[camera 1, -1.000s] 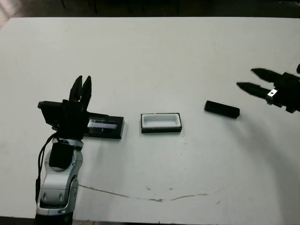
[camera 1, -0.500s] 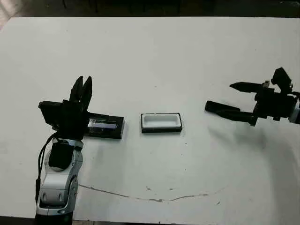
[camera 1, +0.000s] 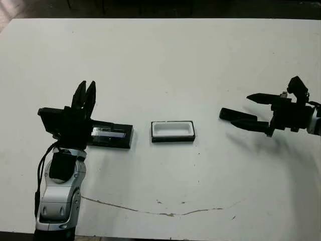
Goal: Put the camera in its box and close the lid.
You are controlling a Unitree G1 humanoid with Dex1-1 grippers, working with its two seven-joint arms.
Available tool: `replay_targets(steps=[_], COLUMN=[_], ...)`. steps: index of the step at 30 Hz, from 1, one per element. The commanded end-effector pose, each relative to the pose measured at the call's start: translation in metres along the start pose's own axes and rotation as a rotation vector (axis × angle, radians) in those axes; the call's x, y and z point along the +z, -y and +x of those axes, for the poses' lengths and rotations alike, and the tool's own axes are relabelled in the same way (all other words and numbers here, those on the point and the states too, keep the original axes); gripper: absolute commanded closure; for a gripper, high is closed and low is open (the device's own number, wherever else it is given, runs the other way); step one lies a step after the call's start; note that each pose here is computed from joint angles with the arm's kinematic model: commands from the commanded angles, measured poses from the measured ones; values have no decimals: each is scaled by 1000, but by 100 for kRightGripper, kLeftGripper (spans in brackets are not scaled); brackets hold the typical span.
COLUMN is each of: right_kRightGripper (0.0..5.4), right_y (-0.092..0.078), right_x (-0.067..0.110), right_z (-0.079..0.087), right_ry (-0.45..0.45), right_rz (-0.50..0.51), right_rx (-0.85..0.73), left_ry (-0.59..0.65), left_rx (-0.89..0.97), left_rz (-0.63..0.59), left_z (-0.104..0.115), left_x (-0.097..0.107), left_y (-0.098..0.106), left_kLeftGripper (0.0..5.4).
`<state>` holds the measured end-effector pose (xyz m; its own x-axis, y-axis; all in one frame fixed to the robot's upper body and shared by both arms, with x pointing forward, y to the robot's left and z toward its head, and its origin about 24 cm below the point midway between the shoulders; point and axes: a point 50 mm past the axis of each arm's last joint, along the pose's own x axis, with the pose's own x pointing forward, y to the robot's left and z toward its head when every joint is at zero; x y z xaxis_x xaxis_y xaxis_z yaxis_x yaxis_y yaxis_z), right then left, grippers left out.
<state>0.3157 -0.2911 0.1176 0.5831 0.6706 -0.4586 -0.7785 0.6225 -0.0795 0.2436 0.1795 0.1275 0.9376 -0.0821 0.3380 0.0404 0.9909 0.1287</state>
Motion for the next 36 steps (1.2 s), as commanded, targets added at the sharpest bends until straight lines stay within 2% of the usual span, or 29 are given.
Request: replay_targets(steps=[1, 7, 13, 15, 18, 25, 28, 31, 36], right_kRightGripper=[1, 1, 1, 20, 78, 233, 299, 356, 462], right_y=[1, 0, -1, -1, -2, -6, -5, -5, -4], right_x=[-5, -17, -25, -28, -33, -44, -41, -40, -36], right_z=[-1, 4, 6, 7, 8, 10, 10, 9, 7], right_ry=[-45, -90, -149, -174, -186, -127, -135, -137, -175], right_rz=[22, 61, 41, 38, 29, -6, -51, -27, -74], right_rx=[-4, 30, 42, 35, 29, 33, 35, 70, 91], left_ry=[-32, -39, -41, -42, -40, -43, -46, -46, -43], left_rx=[-2, -2, 1, 2, 3, 0, -1, 0, 0], left_rz=[18, 12, 11, 10, 17, 13, 15, 13, 16], left_z=[-3, -3, -3, -3, -4, -3, -3, -2, -2], left_x=[-6, -5, -4, -4, -4, -4, -4, -4, -4], left_y=[-2, -2, -1, -1, -1, -2, -1, -1, 0], left_kLeftGripper=[540, 540, 540, 540, 540, 540, 540, 540, 540])
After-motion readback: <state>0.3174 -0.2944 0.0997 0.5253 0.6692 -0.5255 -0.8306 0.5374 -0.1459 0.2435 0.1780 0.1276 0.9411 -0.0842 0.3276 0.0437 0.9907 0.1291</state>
